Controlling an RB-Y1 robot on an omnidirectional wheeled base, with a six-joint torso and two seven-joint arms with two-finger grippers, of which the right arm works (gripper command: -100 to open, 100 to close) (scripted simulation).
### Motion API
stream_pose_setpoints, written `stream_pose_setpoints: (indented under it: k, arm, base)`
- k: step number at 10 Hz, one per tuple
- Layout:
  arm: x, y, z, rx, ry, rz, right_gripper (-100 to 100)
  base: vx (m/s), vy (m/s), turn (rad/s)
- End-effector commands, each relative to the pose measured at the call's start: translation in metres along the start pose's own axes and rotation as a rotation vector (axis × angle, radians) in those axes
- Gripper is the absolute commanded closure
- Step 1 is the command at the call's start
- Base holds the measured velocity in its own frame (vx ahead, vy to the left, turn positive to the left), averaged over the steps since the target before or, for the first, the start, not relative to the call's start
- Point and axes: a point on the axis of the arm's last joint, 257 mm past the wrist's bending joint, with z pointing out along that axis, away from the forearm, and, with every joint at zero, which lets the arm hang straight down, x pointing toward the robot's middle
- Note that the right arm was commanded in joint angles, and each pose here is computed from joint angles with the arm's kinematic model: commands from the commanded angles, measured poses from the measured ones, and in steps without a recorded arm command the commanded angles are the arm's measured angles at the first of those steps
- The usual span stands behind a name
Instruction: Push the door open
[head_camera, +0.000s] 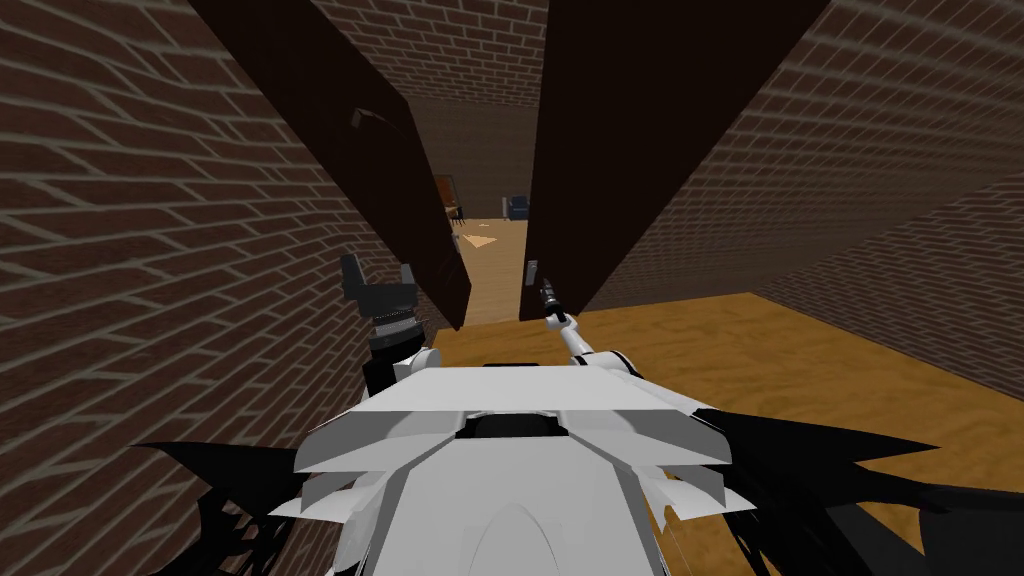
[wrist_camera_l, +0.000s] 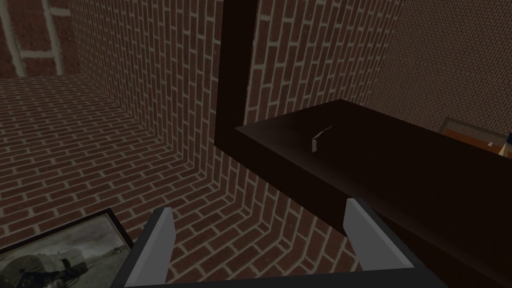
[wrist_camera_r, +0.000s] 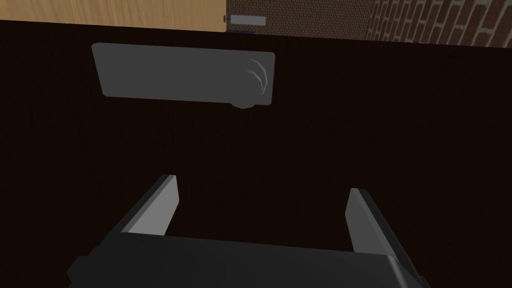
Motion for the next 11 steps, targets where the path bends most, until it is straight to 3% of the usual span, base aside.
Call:
stream_pose_setpoints:
  k: [1, 6, 11]
  arm:
    - [-0.001, -0.005, 0.002, 0.015, -0.001, 0.005, -100]
    - [-0.003, -0.018, 0.0089, 0.062, -0.004, 0.019, -100]
    - [-0.007, -0.019, 0.0079, 0.06, -0.014, 0.018, -100]
  base:
    - [0.103, -0.02, 0.056]
    - [0.098, -0.03, 0.055]
    - [0.159, 0.008, 0.022]
